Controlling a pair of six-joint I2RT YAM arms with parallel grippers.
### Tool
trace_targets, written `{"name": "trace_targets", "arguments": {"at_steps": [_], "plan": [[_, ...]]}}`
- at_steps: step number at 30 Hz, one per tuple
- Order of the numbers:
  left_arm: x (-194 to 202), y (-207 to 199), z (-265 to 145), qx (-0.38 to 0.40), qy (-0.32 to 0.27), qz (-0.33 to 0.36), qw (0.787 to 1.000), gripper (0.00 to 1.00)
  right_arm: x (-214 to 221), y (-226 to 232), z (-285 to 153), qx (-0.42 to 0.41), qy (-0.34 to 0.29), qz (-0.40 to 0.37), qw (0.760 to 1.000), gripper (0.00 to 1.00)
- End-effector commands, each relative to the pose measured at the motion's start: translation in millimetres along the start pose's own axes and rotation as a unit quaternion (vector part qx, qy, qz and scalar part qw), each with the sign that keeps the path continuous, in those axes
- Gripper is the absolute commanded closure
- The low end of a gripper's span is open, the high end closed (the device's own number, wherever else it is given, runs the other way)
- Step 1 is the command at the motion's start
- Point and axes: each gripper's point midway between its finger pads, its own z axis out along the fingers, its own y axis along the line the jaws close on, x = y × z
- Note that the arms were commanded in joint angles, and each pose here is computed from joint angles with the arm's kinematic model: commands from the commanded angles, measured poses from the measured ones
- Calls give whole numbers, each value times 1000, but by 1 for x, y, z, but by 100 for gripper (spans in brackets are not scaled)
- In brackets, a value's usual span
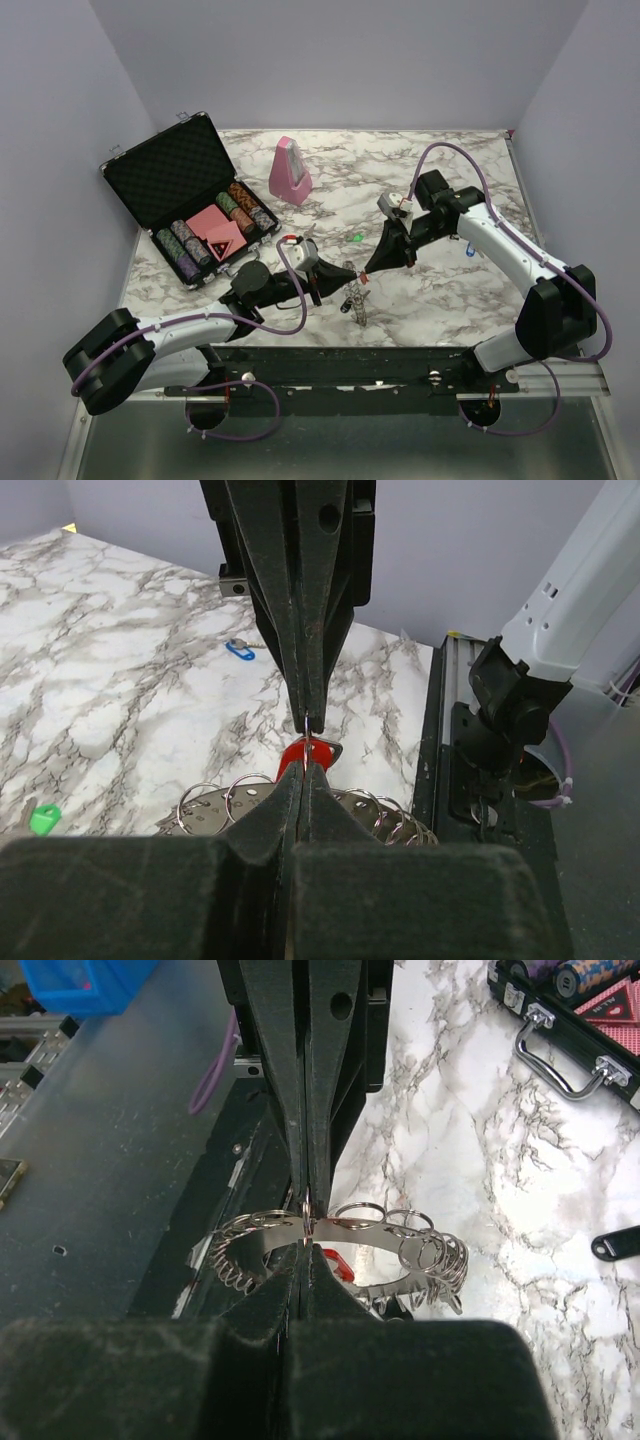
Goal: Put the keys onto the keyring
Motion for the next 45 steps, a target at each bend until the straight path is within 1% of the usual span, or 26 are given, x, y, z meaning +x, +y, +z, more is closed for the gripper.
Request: {"name": "trace_targets", "arguments": {"at_steps": [1,14,22,28,29,32,45], "plan": [[-25,1,6,-11,-33,2,999,100,-9,8,8,-24,-28,-1,999,100],[-32,-7,5,8,-49,6,999,100,-5,3,8,-18,-23,13,999,100],[-16,-3,-3,-4,-21,10,1000,100,-10,7,6,-17,-15,-9,1000,100],[-8,-5,-6,8,8,48,999,100,-9,8,5,-16,-11,-17,1000,100],[-2,-4,-7,7,20,50,999,100,-10,9,5,-17,-11,-20,1000,100],[-1,-1,-8,4,27,57,998,100,-9,10,5,-18,-10,-23,1000,100],[-7,-12,-7,37,8,51,998,100,0,-3,6,-2,-2,2,1000,100]]}}
